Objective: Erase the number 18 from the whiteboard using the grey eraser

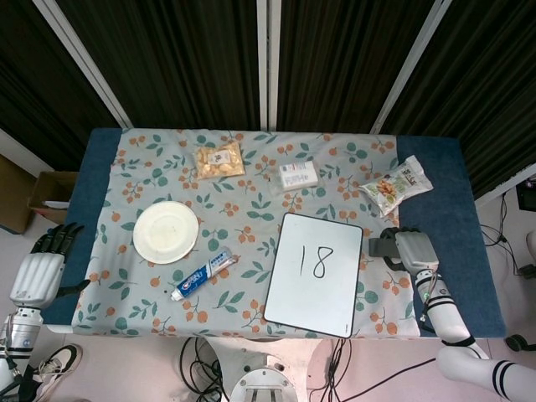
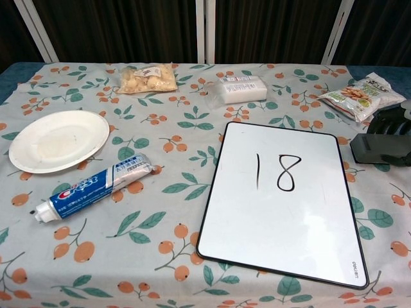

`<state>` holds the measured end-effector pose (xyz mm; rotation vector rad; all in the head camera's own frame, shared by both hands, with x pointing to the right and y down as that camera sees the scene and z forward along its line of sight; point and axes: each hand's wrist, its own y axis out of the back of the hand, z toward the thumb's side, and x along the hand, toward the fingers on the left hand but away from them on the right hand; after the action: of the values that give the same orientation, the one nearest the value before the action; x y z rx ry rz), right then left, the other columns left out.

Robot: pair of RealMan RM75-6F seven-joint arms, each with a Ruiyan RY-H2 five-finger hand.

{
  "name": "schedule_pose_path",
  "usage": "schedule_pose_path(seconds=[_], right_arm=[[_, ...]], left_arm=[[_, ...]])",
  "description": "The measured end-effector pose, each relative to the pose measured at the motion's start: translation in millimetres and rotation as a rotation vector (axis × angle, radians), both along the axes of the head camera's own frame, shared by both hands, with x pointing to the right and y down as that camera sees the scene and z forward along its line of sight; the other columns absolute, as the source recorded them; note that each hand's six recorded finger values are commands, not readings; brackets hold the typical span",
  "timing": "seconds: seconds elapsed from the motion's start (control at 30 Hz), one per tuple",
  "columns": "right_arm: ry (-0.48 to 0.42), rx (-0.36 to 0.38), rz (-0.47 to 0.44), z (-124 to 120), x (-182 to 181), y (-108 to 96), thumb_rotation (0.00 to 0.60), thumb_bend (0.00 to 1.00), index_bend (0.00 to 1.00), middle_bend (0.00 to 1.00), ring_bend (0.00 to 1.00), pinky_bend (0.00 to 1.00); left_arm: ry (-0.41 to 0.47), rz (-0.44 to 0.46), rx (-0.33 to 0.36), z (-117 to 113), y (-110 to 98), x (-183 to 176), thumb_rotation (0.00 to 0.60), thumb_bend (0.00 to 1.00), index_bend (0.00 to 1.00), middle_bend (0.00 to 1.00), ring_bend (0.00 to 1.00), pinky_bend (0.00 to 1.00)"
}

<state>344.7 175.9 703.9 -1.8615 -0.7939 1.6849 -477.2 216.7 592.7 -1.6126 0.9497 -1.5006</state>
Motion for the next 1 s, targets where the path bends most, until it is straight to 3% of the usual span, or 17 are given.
schedule_pose_path(seconds=[0.17,0.6,1.0], right_arm=[[-0.002,0.005,0.006,1.2,-0.8,0.5,0.6,0.29,0.52,0.4,0.32,0.39],[-0.03,0.051,0.035,-4.4,0.8,-5.9,0.6,0.34,0.64,0.48,0.41,0.51],[-0.154,0.123,-0.008,-39.2,-25.9,-28.5,0.6,0.37,0.75,0.57,0.5,0.61]], left_arm=[[-0.001,0.0,-0.006,0.5,0.3,-0.5,0.597,0.05,0.11,0.09,0.06,0.17],[0.001,0.0,-0.015,0.0,-0.8,0.1,0.599,0.05,0.11,0.09,0.06,0.17],[0.009,-0.005,-0.016,-0.5,-1.8,-0.1,0.6,0.05,0.11,0.09,0.06,0.17]])
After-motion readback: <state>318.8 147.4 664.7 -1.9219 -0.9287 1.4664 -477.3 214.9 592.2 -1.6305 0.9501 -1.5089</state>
